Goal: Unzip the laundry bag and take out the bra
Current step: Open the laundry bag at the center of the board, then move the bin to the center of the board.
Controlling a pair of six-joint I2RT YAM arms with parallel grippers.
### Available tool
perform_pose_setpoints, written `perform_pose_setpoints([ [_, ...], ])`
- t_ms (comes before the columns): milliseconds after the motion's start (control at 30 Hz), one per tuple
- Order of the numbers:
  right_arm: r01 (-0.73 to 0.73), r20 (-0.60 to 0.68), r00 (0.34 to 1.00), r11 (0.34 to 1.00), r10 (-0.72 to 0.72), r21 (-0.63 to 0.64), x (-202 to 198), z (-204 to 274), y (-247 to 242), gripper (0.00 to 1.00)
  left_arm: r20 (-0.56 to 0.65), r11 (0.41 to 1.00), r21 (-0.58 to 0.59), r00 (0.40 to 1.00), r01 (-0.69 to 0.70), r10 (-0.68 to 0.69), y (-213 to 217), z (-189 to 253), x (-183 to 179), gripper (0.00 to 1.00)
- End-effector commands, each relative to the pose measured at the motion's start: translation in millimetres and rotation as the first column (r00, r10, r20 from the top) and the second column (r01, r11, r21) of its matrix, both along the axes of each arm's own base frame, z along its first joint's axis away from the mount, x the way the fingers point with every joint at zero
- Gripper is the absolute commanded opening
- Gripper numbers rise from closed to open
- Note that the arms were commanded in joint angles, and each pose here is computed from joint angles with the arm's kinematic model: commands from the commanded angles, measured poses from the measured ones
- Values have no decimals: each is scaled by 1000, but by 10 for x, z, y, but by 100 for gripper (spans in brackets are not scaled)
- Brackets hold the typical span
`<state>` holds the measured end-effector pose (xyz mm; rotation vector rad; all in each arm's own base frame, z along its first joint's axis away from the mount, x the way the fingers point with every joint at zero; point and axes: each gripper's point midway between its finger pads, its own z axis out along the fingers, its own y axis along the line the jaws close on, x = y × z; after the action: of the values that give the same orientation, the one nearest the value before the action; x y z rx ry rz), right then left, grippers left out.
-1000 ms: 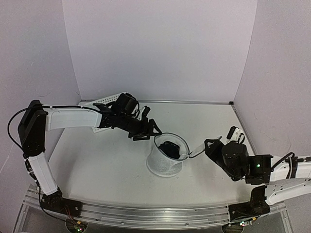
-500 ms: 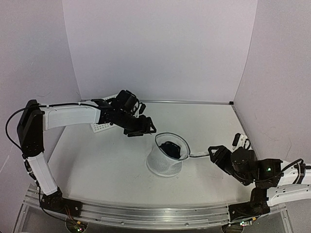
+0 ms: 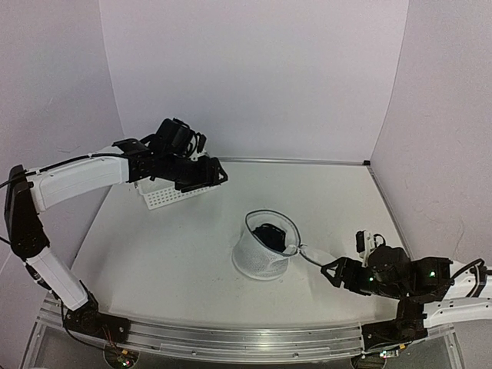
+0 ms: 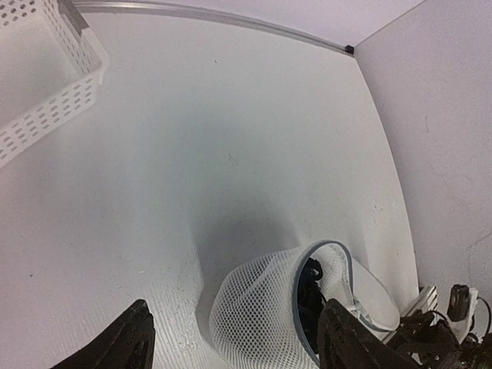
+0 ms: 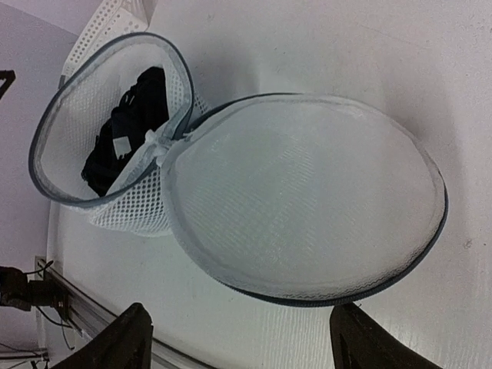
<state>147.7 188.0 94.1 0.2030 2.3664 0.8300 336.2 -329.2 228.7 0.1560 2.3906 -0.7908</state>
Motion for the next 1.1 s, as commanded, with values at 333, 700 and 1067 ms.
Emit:
perform_pose_setpoints([
  [333, -193, 216, 964, 964, 152, 183, -179, 1028, -17, 90, 100, 973, 18, 969, -229, 226, 985, 260, 282, 75],
  [700, -154, 347, 929, 987, 130, 44, 70, 1556, 38, 95, 116, 916, 68, 915, -396, 387, 1756, 153, 593, 75],
  [1067, -235, 322, 907, 960, 272, -150, 245, 1525, 555, 95, 180, 853, 184, 870, -488, 458, 2361, 159, 1144, 75],
])
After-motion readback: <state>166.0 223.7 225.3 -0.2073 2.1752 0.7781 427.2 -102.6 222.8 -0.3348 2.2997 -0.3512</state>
